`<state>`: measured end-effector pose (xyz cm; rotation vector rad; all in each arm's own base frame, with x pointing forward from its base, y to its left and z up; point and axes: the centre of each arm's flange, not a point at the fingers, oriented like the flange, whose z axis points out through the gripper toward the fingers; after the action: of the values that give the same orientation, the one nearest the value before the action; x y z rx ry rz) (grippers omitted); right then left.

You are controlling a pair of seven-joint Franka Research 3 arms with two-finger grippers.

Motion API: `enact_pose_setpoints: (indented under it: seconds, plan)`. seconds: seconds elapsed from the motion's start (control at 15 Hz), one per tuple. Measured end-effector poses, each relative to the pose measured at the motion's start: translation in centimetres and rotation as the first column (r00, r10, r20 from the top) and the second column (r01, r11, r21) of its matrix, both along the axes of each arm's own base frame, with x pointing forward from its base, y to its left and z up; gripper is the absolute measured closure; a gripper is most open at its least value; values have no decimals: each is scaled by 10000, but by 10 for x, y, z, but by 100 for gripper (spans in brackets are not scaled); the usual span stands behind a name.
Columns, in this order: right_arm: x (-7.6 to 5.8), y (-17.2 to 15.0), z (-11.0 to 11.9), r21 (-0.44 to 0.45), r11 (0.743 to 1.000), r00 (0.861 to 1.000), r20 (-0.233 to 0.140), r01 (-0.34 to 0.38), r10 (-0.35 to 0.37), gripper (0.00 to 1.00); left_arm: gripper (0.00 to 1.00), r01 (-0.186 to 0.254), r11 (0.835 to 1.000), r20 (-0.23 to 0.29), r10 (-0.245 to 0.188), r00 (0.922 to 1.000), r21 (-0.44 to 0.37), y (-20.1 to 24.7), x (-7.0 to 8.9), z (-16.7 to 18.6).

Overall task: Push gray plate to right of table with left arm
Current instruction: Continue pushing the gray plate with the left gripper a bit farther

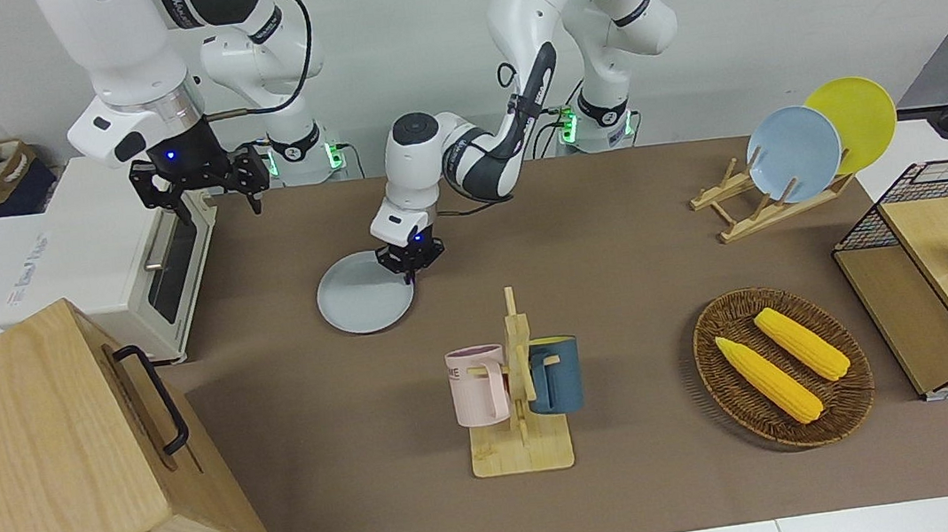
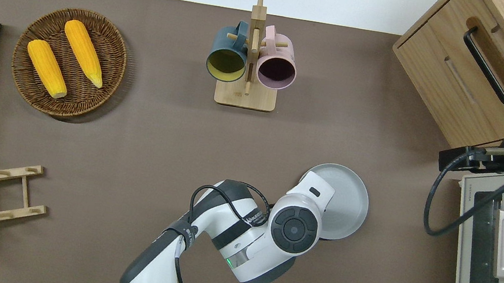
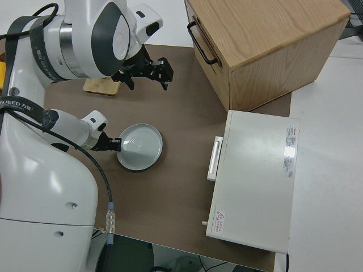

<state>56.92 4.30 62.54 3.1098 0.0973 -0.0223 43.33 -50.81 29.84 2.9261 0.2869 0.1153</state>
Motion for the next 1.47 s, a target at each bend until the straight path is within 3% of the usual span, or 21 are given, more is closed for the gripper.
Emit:
enact_pose_setpoints:
  seconds: [0.2,0.4,0.8,0.87,1.33,1.47]
  plan:
    - [0,0,0,0,10000,10000,0,0,0,1,97,23,10000,10,-23,10000,-41,-4,1,0]
    - [0,0,0,0,10000,10000,0,0,0,1,72,14,10000,-19,-14,10000,-46,-7,2,-4]
    - [0,0,0,0,10000,10000,0,0,0,1,8,3,10000,-32,-4,10000,-62,-9,3,-6]
    - [0,0,0,0,10000,10000,0,0,0,1,1,2,10000,-32,-2,10000,-61,-9,3,-6]
    - [0,0,0,0,10000,10000,0,0,0,1,0,-110,9999,-47,110,9999,123,0,14,-3]
    - [0,0,0,0,10000,10000,0,0,0,1,0,148,9992,-100,-144,9998,365,11,22,3]
